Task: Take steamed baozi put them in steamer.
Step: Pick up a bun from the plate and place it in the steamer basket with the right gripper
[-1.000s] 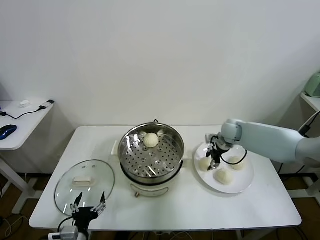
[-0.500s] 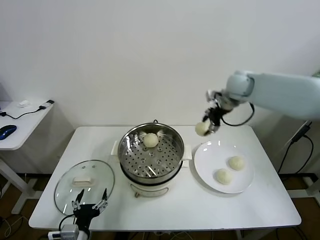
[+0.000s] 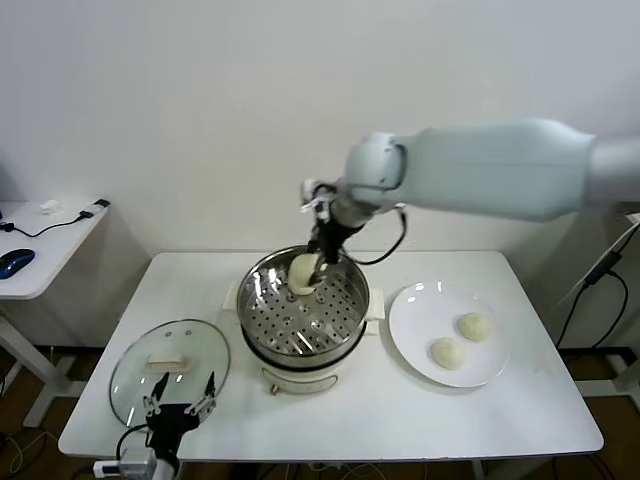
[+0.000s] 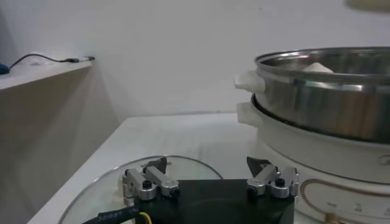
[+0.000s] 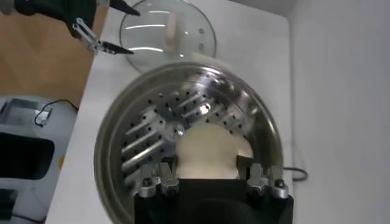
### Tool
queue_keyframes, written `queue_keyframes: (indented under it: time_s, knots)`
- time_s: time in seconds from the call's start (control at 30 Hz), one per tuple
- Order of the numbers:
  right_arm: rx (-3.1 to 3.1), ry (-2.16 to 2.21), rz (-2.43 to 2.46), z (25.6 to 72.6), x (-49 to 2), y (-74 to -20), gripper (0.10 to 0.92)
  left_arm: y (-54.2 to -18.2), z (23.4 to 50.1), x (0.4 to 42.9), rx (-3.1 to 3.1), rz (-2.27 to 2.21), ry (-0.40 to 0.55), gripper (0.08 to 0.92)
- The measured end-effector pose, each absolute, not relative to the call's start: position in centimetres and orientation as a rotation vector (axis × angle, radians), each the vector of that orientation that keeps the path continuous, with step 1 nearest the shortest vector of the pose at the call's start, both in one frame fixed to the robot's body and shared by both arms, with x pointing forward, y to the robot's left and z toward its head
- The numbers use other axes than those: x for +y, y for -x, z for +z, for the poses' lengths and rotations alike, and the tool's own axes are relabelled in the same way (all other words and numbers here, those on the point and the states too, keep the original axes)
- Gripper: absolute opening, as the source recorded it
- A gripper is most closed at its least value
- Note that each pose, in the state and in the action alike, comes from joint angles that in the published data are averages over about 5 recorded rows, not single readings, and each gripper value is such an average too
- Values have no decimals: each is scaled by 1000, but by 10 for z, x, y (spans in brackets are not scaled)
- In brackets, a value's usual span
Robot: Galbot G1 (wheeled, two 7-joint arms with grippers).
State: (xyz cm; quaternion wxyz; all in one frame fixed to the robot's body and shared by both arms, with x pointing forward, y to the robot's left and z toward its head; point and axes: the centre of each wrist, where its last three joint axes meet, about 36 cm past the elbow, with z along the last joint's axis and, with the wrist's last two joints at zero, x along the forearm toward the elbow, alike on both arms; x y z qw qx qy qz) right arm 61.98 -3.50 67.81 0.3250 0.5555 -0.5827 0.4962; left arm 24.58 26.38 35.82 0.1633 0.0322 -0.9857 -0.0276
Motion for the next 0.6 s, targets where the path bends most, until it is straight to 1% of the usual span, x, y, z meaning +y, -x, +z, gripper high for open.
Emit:
queue_keyframes:
  time_s: [0.3, 0.6]
  knots:
    - [-1517, -1439, 1342, 628, 13, -624, 645, -246, 356, 262, -2809, -85, -87, 823]
    - [-1508, -1418, 1344, 591, 31, -628, 645, -247, 354, 263, -2804, -90, -83, 823]
